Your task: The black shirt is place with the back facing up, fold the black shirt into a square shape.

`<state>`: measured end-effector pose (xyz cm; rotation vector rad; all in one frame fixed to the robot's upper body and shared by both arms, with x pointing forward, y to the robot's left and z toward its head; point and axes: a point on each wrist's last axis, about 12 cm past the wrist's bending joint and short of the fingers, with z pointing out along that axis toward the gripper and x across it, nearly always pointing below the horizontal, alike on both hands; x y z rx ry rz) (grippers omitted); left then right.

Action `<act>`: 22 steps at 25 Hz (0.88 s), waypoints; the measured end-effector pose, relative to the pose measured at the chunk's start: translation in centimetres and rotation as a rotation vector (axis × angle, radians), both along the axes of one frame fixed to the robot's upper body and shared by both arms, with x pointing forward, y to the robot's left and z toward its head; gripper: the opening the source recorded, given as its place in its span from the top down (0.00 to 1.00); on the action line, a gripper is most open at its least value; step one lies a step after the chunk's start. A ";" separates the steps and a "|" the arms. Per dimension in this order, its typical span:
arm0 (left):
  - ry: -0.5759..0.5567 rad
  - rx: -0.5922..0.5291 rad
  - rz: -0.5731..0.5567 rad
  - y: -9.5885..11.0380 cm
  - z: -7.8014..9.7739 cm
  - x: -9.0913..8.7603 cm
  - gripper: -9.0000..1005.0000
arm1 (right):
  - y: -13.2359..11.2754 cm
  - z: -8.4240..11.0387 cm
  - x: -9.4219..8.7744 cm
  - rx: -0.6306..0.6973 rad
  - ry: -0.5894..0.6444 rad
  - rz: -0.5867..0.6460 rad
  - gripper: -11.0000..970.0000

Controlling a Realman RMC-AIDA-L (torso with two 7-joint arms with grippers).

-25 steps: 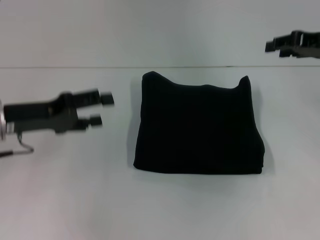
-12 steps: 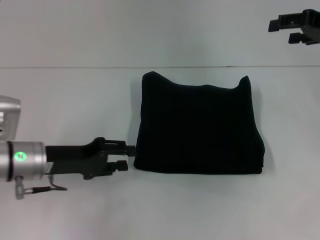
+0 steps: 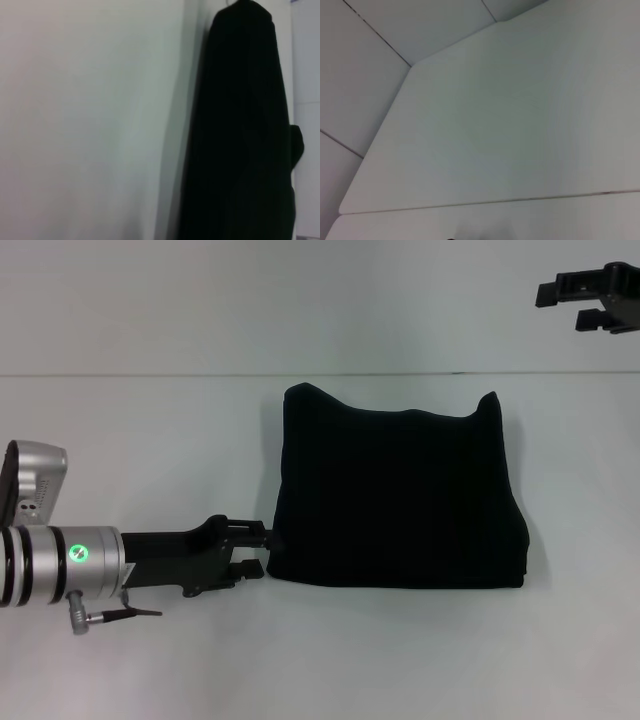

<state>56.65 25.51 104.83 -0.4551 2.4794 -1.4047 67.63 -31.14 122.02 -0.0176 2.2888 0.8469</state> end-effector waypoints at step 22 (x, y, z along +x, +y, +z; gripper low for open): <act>-0.014 0.068 -0.035 -1.9 -0.6 0.6 0.54 | -0.6 -0.2 -0.3 0.009 0.002 -0.010 0.12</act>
